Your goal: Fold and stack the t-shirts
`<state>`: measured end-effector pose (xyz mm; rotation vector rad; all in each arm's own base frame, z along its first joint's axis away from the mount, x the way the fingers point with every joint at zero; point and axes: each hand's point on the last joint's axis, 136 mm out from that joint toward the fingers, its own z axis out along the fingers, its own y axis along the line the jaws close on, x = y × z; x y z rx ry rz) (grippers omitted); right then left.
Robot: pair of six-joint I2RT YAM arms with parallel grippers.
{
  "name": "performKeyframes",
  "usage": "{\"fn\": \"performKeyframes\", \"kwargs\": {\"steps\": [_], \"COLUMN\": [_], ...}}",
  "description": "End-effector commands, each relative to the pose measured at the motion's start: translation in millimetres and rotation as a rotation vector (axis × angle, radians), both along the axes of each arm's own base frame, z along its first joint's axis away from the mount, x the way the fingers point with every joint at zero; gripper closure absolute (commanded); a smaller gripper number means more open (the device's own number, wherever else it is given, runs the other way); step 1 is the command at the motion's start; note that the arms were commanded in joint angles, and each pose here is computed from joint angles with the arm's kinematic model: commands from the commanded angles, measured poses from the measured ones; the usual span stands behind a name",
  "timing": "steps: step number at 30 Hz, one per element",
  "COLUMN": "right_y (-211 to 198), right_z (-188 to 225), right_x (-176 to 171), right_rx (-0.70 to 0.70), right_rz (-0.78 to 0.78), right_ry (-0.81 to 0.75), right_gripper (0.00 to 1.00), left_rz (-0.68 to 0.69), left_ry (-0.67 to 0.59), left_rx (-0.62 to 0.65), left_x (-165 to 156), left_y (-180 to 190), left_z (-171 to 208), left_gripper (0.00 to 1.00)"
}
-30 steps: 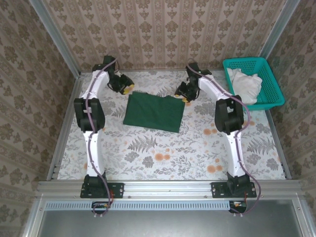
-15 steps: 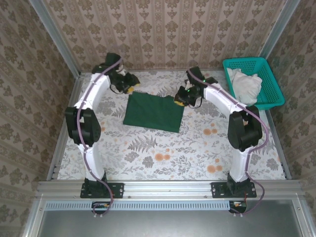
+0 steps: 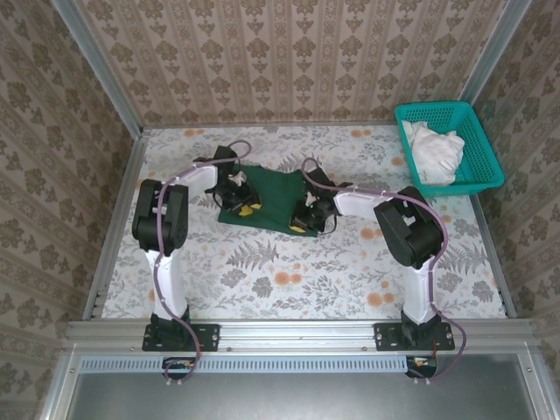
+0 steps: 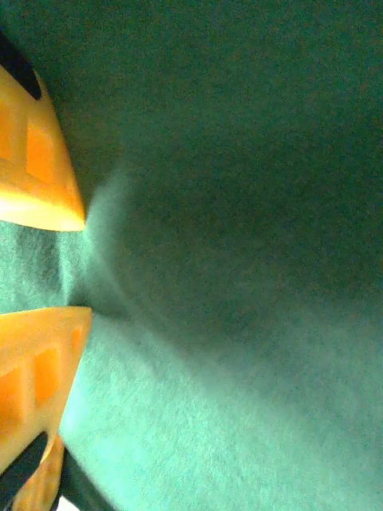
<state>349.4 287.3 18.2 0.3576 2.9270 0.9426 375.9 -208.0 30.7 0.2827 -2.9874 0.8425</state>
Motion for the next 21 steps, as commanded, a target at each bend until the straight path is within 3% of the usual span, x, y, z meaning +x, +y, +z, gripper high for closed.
{"fn": "performKeyframes", "kwargs": {"steps": [1, 5, 9, 16, 21], "right_y": [-19, -34, -35, -26, -24], "right_z": [-24, -35, -34, -21, -21], "right_x": [-21, -42, -50, -44, -41], "right_rx": [-0.083, -0.104, -0.074, -0.022, -0.022], "right_rz": [0.018, 0.044, 0.049, 0.055, 0.059], "right_ry": [0.023, 0.017, -0.002, -0.041, -0.041], "right_gripper": [0.91, 0.91, 0.88, 0.76, 0.75], "left_rz": [-0.024, 0.004, 0.032, 0.060, 0.039], "left_ry": [0.051, 0.075, 0.052, -0.110, -0.096], "left_rx": [0.074, 0.087, 0.066, 0.052, 0.043], "left_x": [-37, -68, -68, 5, 49], "left_y": [19, 31, 36, 58, 63], "left_z": [-25, -29, -10, 54, 45], "left_gripper": [0.66, 0.66, 0.60, 0.44, 0.45]}}
